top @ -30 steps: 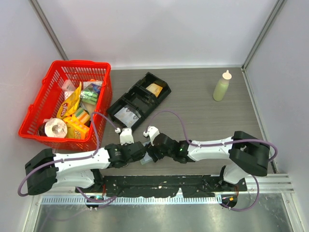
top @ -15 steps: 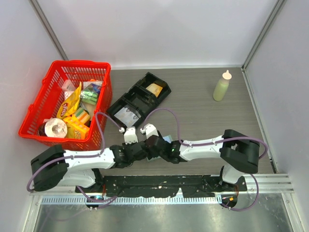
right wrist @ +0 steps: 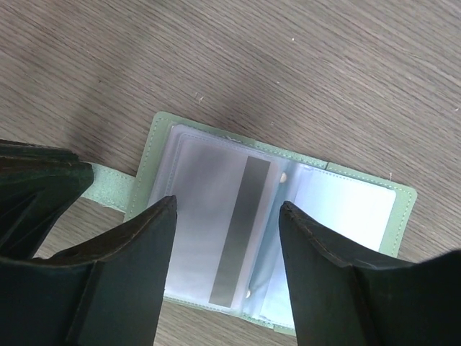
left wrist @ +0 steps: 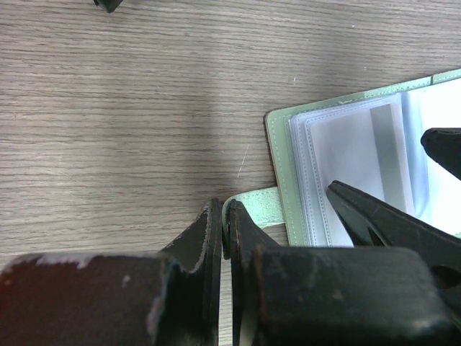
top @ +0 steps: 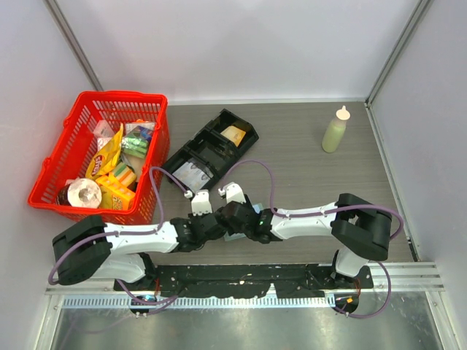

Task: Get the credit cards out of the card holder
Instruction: Remove the credit card from the card holder.

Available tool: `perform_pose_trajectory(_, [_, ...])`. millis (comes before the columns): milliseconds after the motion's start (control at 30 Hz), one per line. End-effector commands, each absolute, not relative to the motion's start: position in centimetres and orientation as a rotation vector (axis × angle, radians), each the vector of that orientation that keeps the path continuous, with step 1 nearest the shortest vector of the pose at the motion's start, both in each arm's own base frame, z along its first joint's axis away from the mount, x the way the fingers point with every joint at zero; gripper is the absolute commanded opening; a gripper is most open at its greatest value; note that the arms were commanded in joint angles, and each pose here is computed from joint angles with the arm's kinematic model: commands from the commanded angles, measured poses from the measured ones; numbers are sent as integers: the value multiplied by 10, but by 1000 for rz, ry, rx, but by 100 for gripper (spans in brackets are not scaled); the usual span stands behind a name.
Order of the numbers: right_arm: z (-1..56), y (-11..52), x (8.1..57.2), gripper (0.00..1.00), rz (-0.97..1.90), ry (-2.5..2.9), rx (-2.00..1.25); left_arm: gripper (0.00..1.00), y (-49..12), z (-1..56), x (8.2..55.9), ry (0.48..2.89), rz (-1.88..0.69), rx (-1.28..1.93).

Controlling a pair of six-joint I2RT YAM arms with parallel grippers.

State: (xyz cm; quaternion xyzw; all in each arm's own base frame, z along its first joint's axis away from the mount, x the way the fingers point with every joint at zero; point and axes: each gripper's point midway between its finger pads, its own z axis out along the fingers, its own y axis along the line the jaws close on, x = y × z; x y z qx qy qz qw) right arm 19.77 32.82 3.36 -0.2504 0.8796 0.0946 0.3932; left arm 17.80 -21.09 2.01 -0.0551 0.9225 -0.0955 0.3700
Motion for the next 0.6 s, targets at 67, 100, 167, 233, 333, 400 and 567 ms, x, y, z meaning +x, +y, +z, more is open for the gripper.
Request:
perform_pose_trajectory(67, [30, 333, 181, 67, 266, 2278, -649, 0, -230, 34, 184, 2347, -342, -189])
perform_pose_trajectory(100, [30, 334, 181, 68, 278, 2282, -648, 0, -229, 34, 183, 2345, -353, -205])
perform_pose_trajectory(167, [30, 333, 181, 68, 277, 2285, -636, 0, -227, 37, 184, 2332, -385, -263])
perform_pose_trajectory(233, [29, 330, 185, 69, 261, 2292, -624, 0, -227, 38, 182, 2323, -434, -311])
perform_pose_trajectory(333, [30, 326, 186, 69, 236, 2288, -622, 0, -226, 37, 180, 2303, -521, -389])
perform_pose_trajectory(400, [31, 324, 187, 69, 218, 2286, -633, 0, -228, 39, 180, 2283, -584, -432])
perform_pose_trajectory(567, [28, 316, 189, 69, 154, 2291, -655, 0, -229, 40, 180, 2265, -639, -474])
